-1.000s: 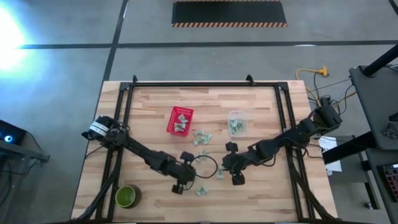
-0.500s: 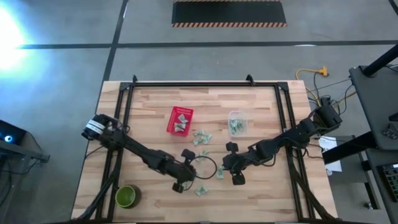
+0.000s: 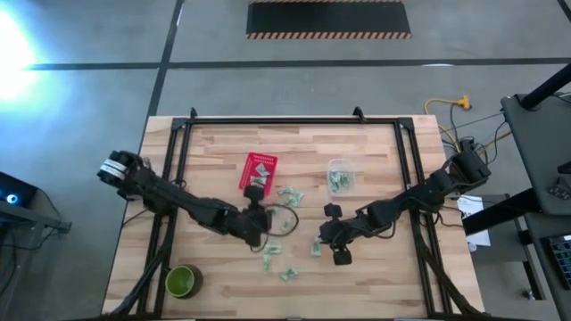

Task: Pick and place items into bin
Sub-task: Put the stevia packet into the red bin

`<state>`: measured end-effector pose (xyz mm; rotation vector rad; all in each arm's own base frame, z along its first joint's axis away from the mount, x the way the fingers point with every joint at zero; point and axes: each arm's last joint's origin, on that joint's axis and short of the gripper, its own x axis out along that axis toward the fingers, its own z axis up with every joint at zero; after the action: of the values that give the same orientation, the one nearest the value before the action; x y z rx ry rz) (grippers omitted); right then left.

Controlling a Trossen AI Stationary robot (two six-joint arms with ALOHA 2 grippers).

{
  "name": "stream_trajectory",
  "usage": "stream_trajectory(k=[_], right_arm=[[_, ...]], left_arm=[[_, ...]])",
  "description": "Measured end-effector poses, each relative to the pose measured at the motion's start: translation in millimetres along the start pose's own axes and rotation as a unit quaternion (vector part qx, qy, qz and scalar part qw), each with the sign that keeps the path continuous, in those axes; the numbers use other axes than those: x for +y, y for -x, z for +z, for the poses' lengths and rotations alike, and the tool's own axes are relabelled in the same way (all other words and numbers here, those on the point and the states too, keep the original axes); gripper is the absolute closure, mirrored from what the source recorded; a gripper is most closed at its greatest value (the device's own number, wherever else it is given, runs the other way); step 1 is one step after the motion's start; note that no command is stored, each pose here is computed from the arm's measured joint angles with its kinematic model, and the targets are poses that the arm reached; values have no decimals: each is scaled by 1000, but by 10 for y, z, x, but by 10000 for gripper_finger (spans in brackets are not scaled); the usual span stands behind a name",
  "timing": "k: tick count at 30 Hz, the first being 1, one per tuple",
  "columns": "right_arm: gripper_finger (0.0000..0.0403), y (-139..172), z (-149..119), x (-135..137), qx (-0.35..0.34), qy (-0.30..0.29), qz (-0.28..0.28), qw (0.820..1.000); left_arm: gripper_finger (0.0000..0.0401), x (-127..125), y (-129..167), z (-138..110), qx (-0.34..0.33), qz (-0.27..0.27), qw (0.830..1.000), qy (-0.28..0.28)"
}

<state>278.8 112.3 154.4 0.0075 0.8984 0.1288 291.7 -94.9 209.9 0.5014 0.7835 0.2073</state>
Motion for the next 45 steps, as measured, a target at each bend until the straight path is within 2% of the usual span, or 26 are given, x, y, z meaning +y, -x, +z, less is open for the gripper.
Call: stream_trajectory(k=[8, 17, 27, 39, 42, 45], right_arm=[[328, 0, 3, 0, -2, 0, 0, 1000], [332, 0, 3, -1, -2, 8, 0, 1000], [335, 0, 10, 1, -5, 15, 0, 1000], [339, 0, 14, 2, -7, 16, 1, 1000], [338, 0, 14, 1, -8, 17, 0, 1000], [337, 0, 16, -4, -10, 18, -9, 1000]], left_arm=[[398, 587, -4, -179, 22, 69, 995, 65], [399, 996, -232, -434, 81, 118, 984, 104], [392, 1080, -417, -552, 118, 118, 980, 111], [265, 1076, -409, -544, 112, 105, 981, 117], [250, 1052, -356, -506, 93, 74, 986, 121], [246, 1005, -296, -446, 65, 15, 990, 125]])
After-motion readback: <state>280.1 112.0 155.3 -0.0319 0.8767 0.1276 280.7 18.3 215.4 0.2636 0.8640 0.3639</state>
